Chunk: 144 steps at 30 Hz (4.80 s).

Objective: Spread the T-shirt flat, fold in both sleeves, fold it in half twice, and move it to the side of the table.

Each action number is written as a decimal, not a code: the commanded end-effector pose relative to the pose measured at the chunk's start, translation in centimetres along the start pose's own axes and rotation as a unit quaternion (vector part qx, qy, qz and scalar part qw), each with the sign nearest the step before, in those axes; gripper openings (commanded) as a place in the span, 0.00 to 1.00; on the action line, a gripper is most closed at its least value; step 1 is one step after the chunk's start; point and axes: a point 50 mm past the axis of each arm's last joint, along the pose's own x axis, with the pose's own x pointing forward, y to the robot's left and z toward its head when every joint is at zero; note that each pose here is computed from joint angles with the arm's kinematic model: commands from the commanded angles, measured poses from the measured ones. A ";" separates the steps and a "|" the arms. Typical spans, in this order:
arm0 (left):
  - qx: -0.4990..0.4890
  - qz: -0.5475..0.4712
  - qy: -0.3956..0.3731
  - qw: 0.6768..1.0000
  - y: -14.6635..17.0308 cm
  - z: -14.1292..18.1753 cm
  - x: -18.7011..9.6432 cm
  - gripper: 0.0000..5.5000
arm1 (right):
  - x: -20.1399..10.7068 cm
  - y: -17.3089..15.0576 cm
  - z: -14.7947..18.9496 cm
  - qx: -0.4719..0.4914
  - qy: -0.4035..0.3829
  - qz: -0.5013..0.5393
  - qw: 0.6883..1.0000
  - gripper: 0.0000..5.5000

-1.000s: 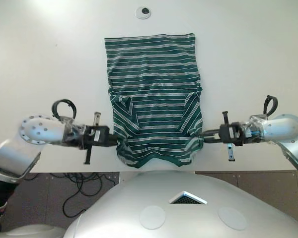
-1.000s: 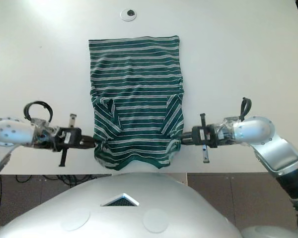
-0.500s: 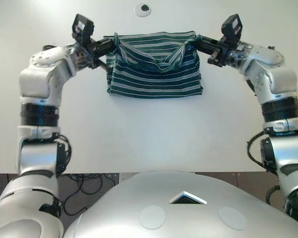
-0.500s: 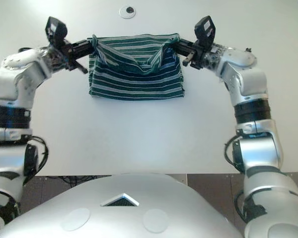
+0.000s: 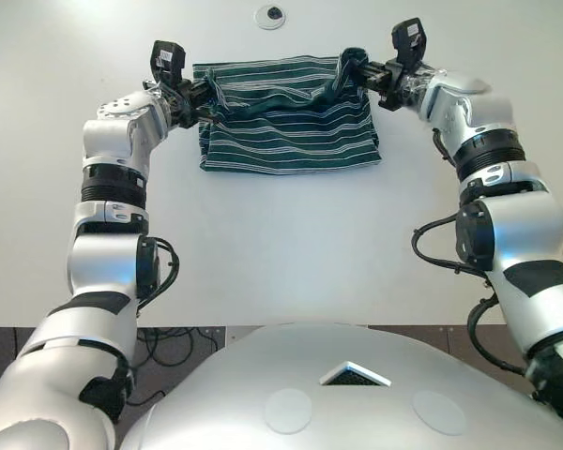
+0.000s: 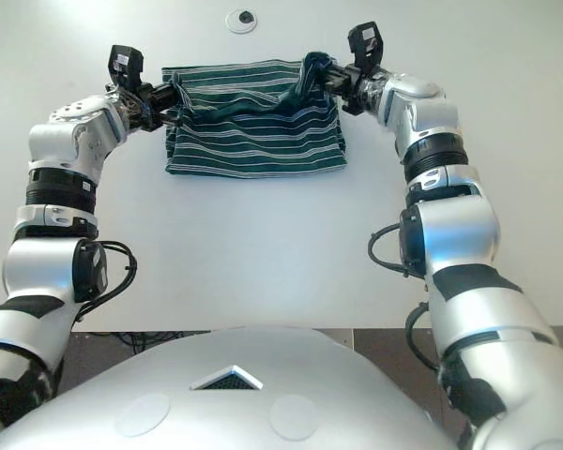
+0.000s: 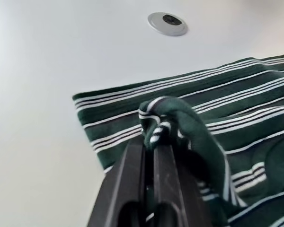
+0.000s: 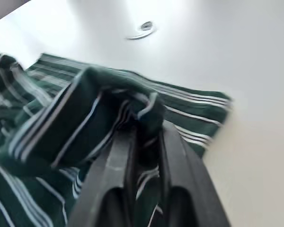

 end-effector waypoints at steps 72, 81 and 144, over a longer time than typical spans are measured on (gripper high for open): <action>0.397 -0.098 0.037 0.912 -1.3 1.3 -3.0 0.00 | -4.8 10.6 -2.6 -0.332 0.053 0.284 0.898 0.00; 0.510 -0.073 0.042 0.856 1.4 -2.9 -11.7 0.19 | -11.1 6.2 -4.2 -0.426 0.018 0.175 0.888 0.21; 0.078 -0.094 0.033 0.992 -2.4 0.8 -2.8 0.21 | -1.1 3.2 -0.9 -0.114 0.059 0.114 0.985 0.24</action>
